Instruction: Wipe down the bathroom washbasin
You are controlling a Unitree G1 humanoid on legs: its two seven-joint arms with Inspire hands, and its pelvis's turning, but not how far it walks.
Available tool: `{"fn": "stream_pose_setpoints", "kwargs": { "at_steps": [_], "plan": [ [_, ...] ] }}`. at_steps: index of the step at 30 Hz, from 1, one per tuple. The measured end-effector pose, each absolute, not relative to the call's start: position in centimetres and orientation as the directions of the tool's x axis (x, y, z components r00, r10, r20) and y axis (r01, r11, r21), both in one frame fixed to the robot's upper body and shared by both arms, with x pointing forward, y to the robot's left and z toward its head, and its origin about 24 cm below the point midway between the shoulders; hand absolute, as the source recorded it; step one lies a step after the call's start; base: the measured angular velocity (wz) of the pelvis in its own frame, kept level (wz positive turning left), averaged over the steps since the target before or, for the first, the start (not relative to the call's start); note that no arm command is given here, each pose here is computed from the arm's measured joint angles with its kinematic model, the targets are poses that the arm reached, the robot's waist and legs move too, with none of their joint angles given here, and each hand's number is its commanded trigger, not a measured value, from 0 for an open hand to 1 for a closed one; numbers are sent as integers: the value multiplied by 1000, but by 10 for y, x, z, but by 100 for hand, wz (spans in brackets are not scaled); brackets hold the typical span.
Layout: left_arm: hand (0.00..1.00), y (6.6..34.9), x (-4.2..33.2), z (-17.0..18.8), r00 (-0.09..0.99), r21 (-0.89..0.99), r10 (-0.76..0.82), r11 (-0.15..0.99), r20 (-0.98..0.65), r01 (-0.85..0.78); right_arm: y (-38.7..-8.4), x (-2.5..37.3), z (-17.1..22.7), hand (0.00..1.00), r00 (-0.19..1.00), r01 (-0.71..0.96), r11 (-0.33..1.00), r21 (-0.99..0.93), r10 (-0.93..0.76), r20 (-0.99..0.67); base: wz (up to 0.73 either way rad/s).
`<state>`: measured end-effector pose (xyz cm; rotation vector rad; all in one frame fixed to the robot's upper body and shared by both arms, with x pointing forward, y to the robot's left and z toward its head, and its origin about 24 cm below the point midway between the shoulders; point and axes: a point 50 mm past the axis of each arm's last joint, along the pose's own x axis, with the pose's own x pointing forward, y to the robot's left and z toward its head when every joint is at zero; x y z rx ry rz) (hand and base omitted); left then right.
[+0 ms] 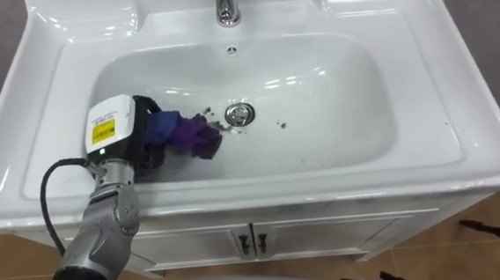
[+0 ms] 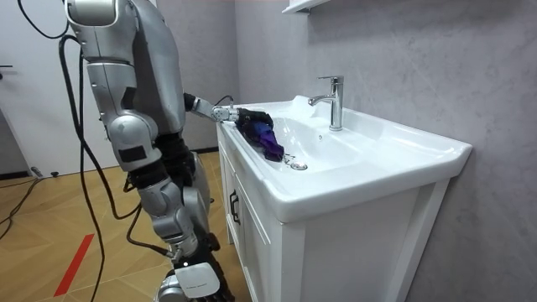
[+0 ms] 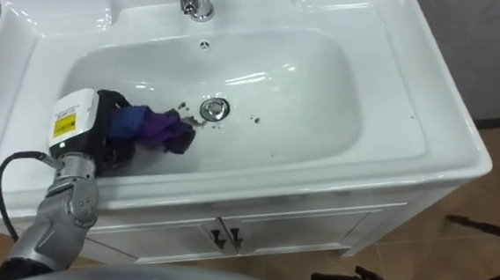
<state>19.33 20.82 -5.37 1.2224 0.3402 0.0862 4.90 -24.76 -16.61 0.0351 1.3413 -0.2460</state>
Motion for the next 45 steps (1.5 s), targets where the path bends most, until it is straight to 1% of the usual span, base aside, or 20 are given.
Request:
{"fn": "stream_pose_setpoints", "kwargs": {
  "at_steps": [4, 9, 15, 18, 25, 32, 35, 45],
  "plan": [
    [100, 208, 193, -56, 940, 940, 233, 291, -249, 177, -247, 50, -166, 0, 209, 196, 974, -117, -158, -965, 0],
    [100, 206, 196, -57, 930, 925, 224, 313, -291, 214, -250, 54, -165, 0, 224, 188, 973, -132, -173, -959, 0],
    [100, 207, 215, -56, 907, 892, 215, 364, -361, 269, -248, 57, -165, 0, 222, 192, 973, -126, -168, -960, -1],
    [100, 208, 223, -53, 897, 878, 201, 369, -395, 304, -249, 57, -164, 0, 226, 193, 972, -136, -179, -957, -8],
    [100, 212, 250, -34, 892, 877, 190, 350, -411, 330, -253, 62, -162, 0, 241, 196, 966, -168, -214, -947, -8],
    [100, 205, 274, -18, 892, 860, 134, 358, -432, 364, -258, 62, -161, 0, 239, 250, 953, -172, -233, -943, -7],
    [100, 203, 281, -14, 885, 851, 119, 357, -449, 384, -258, 63, -161, 0, 244, 235, 956, -178, -235, -941, -11],
    [100, 199, 286, -14, 860, 816, 82, 374, -503, 441, -263, 69, -158, 0, 259, 217, 952, -214, -267, -928, -6]
  ]
}}
